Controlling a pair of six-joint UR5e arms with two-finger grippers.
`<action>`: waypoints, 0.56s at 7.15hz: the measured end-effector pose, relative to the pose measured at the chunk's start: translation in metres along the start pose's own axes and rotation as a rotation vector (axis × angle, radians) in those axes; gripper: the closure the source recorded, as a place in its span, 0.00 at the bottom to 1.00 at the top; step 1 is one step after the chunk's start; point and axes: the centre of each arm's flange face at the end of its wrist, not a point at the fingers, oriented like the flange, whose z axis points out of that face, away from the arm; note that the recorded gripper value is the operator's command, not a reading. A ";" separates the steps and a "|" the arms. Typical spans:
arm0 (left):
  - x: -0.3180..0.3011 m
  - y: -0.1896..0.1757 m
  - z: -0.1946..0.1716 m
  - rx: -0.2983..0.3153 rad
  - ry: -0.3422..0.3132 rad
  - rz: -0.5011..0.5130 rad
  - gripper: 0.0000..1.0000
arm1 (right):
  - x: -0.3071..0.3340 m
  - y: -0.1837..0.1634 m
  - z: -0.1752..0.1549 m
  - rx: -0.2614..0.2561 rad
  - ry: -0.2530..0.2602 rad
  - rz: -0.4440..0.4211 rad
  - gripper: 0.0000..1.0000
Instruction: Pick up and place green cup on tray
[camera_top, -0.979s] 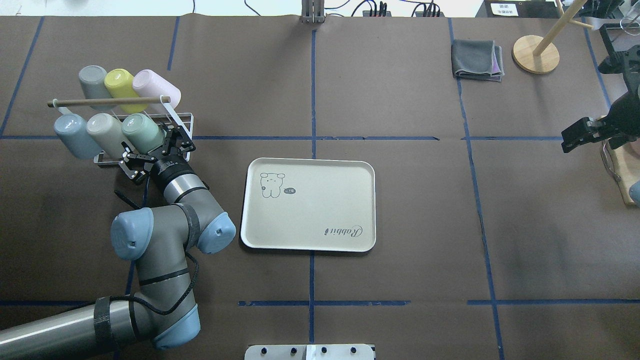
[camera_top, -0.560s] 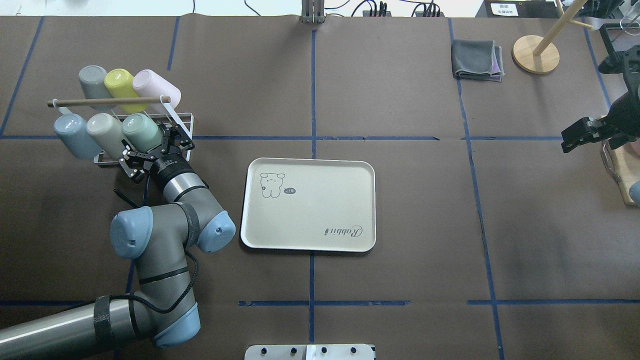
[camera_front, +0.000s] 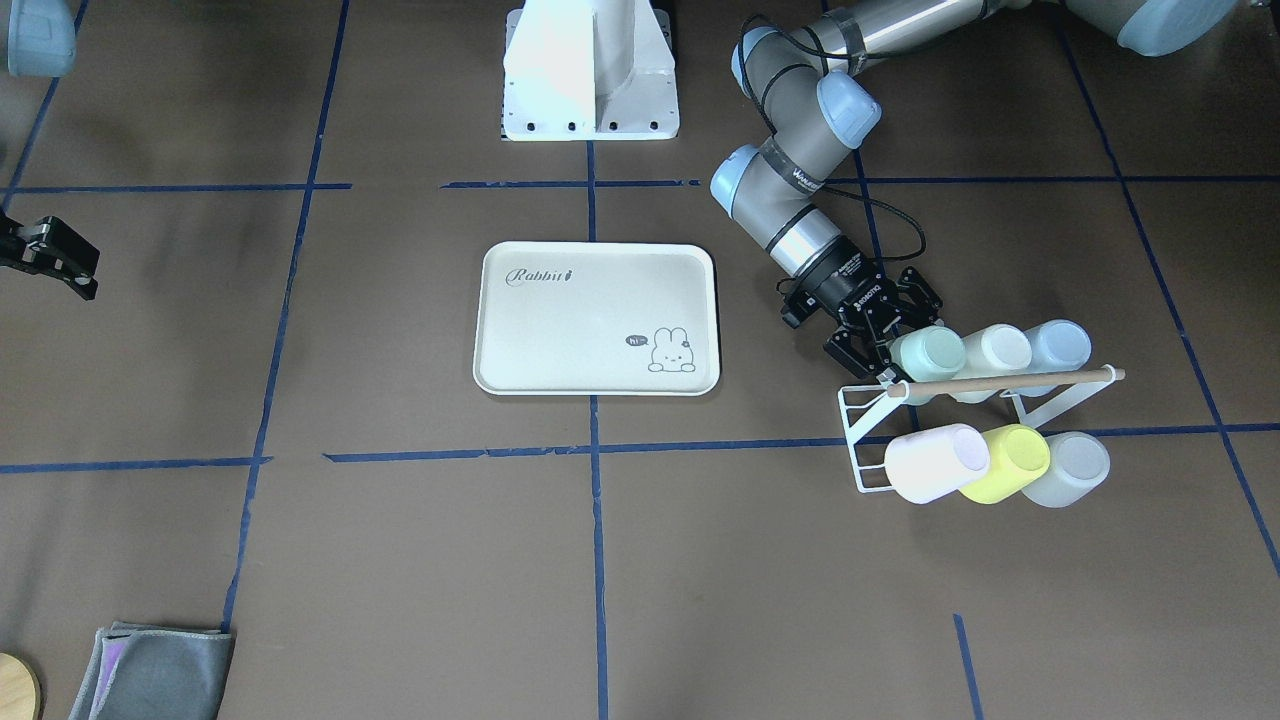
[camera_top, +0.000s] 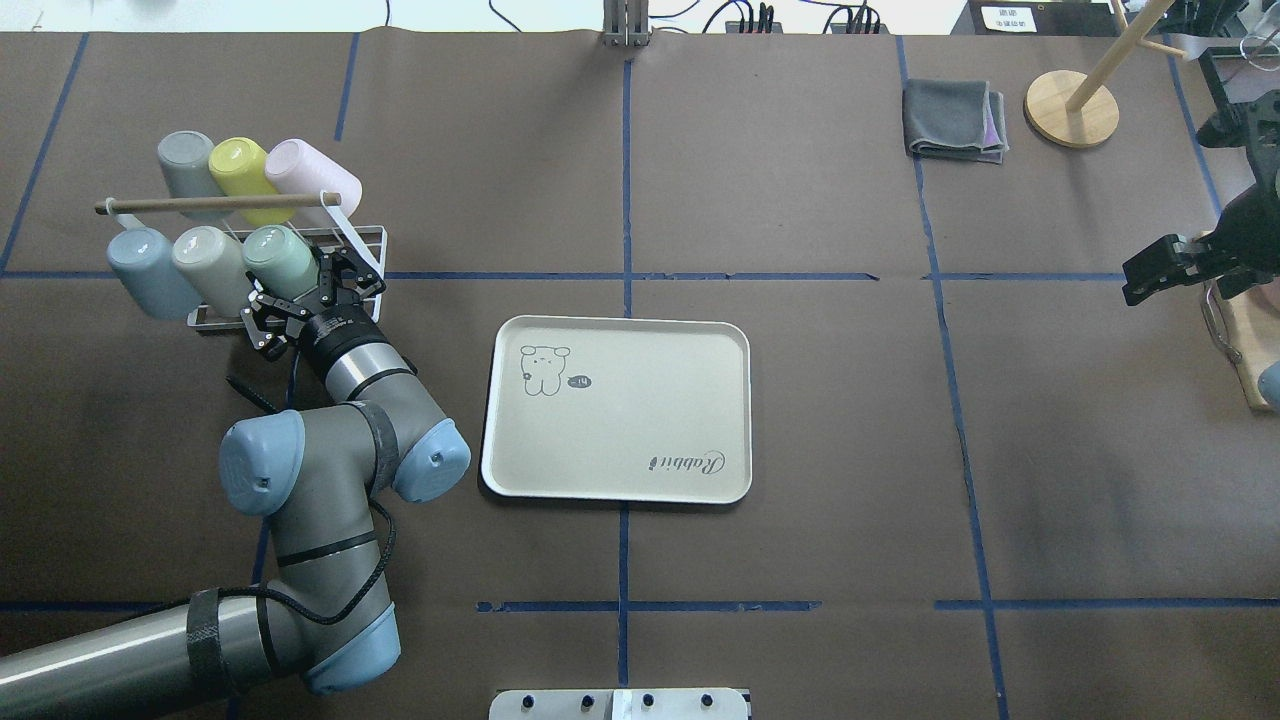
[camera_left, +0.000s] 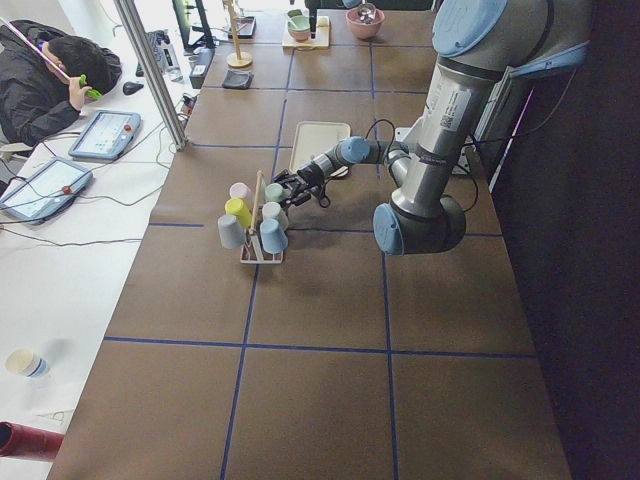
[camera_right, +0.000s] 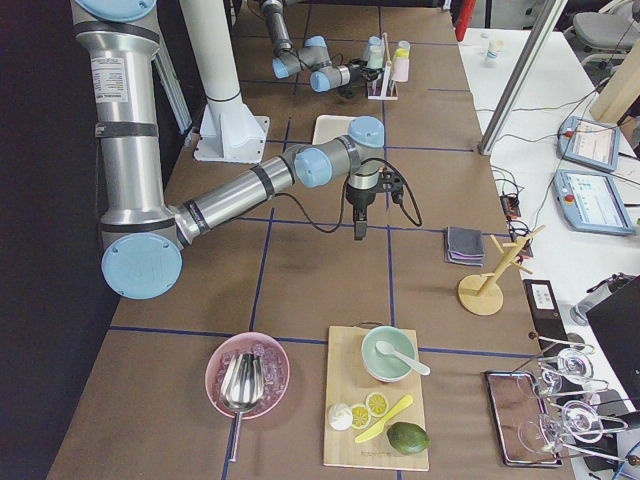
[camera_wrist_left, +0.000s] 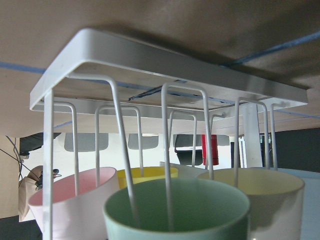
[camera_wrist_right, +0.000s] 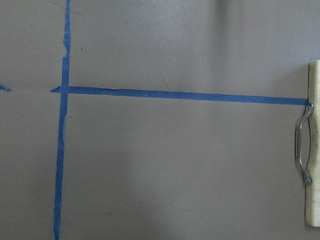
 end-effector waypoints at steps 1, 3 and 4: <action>-0.001 0.002 0.001 -0.003 -0.001 -0.002 0.62 | 0.000 0.000 0.000 0.000 0.000 0.000 0.00; -0.003 0.008 0.002 -0.007 -0.003 -0.009 0.62 | -0.001 0.000 -0.001 0.001 -0.002 -0.001 0.00; -0.004 0.012 0.002 -0.007 -0.005 -0.015 0.62 | -0.001 0.000 -0.001 -0.002 -0.006 -0.001 0.00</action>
